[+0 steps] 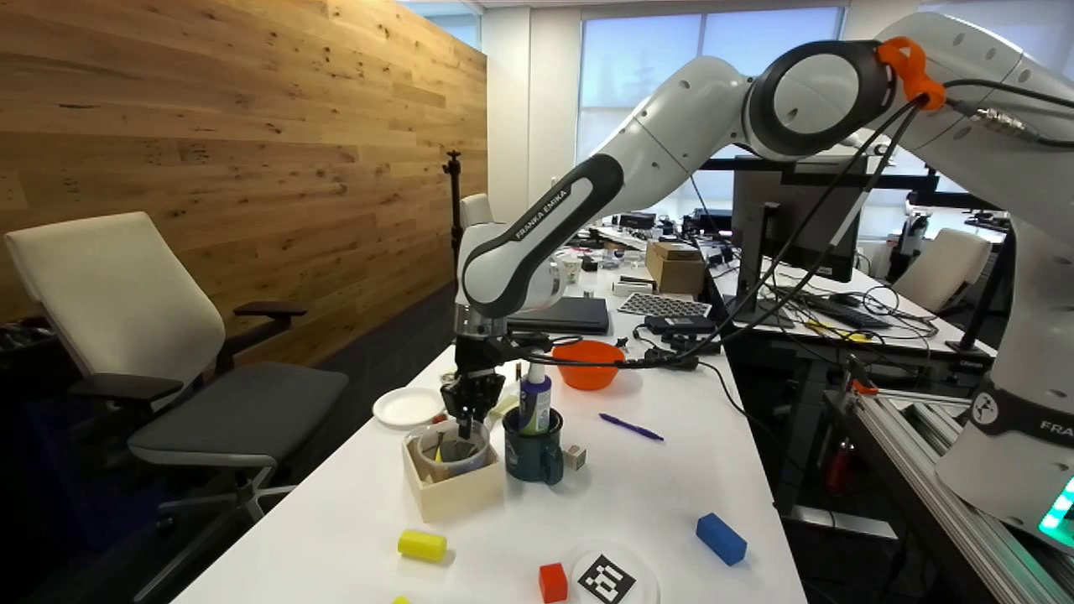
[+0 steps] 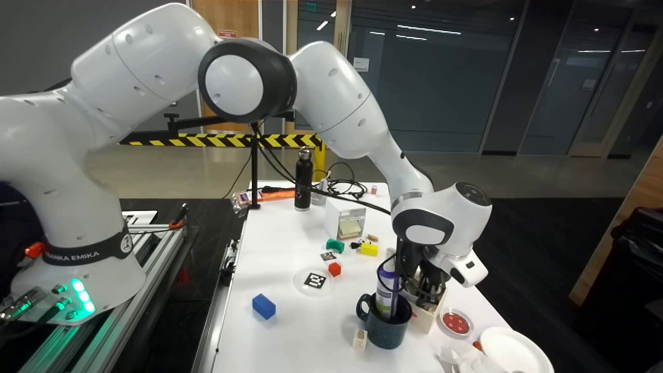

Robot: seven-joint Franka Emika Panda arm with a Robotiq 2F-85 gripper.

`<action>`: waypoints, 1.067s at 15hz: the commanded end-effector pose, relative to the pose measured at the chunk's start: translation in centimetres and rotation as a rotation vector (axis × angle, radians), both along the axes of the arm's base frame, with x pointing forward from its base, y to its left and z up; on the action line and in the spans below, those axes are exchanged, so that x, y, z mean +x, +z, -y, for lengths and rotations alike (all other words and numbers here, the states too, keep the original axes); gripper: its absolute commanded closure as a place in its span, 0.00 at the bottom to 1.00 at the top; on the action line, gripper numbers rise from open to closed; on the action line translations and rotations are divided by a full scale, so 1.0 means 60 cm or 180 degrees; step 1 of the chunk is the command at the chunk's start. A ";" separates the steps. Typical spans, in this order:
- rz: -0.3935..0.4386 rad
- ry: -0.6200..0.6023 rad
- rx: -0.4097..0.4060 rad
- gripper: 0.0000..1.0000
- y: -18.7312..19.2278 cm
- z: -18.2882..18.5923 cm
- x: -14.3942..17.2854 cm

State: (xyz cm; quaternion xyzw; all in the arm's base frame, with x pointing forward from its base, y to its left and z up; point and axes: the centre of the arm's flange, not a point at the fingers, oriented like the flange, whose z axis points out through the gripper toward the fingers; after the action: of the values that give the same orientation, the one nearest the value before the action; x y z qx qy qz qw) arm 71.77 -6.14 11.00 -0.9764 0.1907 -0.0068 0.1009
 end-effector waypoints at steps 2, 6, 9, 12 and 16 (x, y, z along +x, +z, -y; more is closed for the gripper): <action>0.0178 -0.0022 -0.0042 0.30 0.093 0.008 0.004; 0.0359 0.0036 -0.0162 0.04 0.180 -0.003 0.003; 0.0331 0.0161 -0.0217 0.00 0.204 -0.040 -0.012; 0.0284 0.0566 -0.0222 0.00 0.208 -0.094 -0.056; 0.0223 0.1076 -0.0187 0.00 0.205 -0.149 -0.128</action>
State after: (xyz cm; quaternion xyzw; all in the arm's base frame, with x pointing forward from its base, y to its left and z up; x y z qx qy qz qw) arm 69.38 1.55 22.03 -0.9931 0.0723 -0.0362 0.0845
